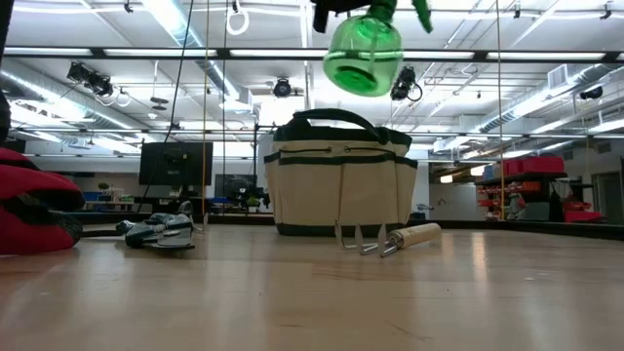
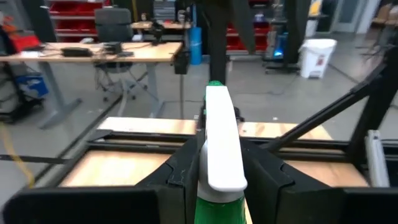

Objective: Pick & Place Garden tools in Gardening bag
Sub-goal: Put the green spray bottle into the gardening bag

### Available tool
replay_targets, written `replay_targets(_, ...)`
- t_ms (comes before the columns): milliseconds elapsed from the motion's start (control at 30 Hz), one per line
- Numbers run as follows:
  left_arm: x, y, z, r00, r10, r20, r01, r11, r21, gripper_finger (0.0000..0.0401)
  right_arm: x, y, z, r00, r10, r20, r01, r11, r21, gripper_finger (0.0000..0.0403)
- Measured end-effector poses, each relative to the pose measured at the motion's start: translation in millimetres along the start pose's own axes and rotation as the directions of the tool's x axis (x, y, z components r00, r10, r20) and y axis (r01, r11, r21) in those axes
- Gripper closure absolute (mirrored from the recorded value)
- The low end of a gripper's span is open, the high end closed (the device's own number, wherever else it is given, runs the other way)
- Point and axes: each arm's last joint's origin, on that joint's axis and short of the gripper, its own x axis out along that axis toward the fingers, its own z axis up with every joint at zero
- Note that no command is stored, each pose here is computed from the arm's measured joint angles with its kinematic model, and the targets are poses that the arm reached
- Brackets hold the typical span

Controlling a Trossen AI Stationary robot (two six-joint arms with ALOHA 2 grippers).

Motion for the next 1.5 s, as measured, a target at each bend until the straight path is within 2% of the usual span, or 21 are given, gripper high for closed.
replay_targets(200,-24,6,19,0.997,0.068,-0.018,-0.068,0.997,0.033,0.03,0,0,0,1.0,-0.001,0.003,0.001,1.0,-0.01,0.0264)
replay_targets(467,-39,11,26,0.987,0.148,-0.062,-0.144,0.987,0.071,0.0301,0,0,2,1.0,0.0,0.02,0.0,1.0,-0.029,0.0268)
replay_targets(633,-36,14,20,0.979,0.177,-0.101,-0.169,0.982,0.081,0.0299,0,-1,3,0.999,-0.031,0.035,0.032,0.999,-0.029,0.0268)
replay_targets(900,-35,22,-7,0.958,0.229,-0.171,-0.216,0.972,0.089,0.0297,0,-1,3,0.999,-0.031,0.035,0.032,0.999,-0.029,0.0268)
replay_targets(1100,-33,38,-6,0.952,0.271,-0.141,-0.262,0.962,0.08,0.03,0,0,4,0.998,-0.029,0.047,0.031,0.999,-0.041,0.0268)
replay_targets(1267,-32,49,-4,0.96,0.255,-0.119,-0.249,0.967,0.061,0.0298,0,0,4,0.998,-0.029,0.047,0.031,0.999,-0.041,0.0268)
replay_targets(1500,-22,54,-13,0.963,0.235,-0.132,-0.23,0.972,0.05,0.0297,0,0,5,0.998,-0.029,0.048,0.031,0.999,-0.042,0.0268)
